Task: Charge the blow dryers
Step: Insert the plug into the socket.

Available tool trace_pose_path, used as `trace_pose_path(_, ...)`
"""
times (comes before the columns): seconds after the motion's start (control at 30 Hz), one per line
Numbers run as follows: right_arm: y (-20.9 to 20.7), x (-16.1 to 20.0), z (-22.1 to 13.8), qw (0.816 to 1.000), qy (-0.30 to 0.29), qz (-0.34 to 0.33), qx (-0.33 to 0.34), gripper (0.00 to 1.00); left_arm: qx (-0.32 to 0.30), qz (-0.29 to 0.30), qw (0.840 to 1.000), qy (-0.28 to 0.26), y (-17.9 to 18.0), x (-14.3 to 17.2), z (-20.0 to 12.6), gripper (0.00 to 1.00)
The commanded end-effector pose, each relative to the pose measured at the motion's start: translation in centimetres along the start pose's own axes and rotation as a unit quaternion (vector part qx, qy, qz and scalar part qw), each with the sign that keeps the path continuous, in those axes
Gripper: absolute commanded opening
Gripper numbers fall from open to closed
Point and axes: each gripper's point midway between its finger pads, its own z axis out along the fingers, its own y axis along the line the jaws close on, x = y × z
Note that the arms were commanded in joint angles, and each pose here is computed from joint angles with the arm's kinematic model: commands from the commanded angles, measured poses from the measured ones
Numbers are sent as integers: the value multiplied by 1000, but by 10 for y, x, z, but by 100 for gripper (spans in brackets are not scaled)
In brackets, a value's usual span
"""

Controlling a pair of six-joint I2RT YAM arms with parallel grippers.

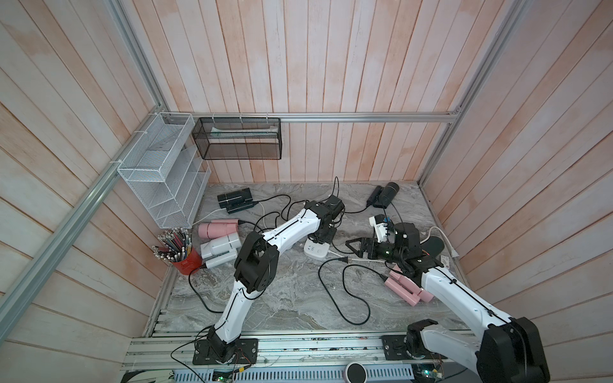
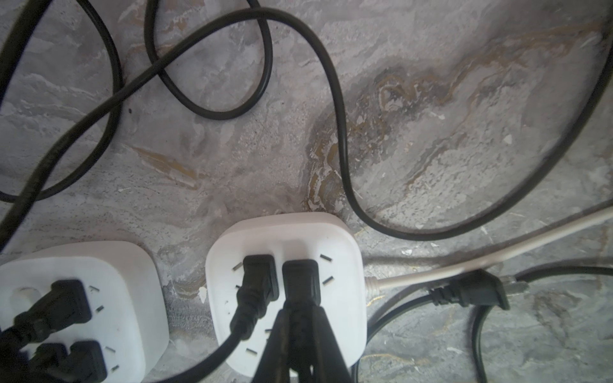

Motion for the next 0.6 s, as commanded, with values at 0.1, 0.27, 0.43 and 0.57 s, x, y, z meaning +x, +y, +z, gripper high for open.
trace_pose_path(0.1,4,4,-1,1000,4,-10,-9,99,-22,7,997,68,15,31,43,5)
trace_pose_path(0.27,4,3,0,1000,3,-12,-8,99,-14,6,997,76,14,35,47,5)
trace_pose_path(0.43,4,2,0,1000,3,-11,-7,98,-17,11,996,82,15,39,52,5)
trace_pose_path(0.57,3,2,0,1000,2,-11,-5,99,-22,10,996,84,17,43,55,5)
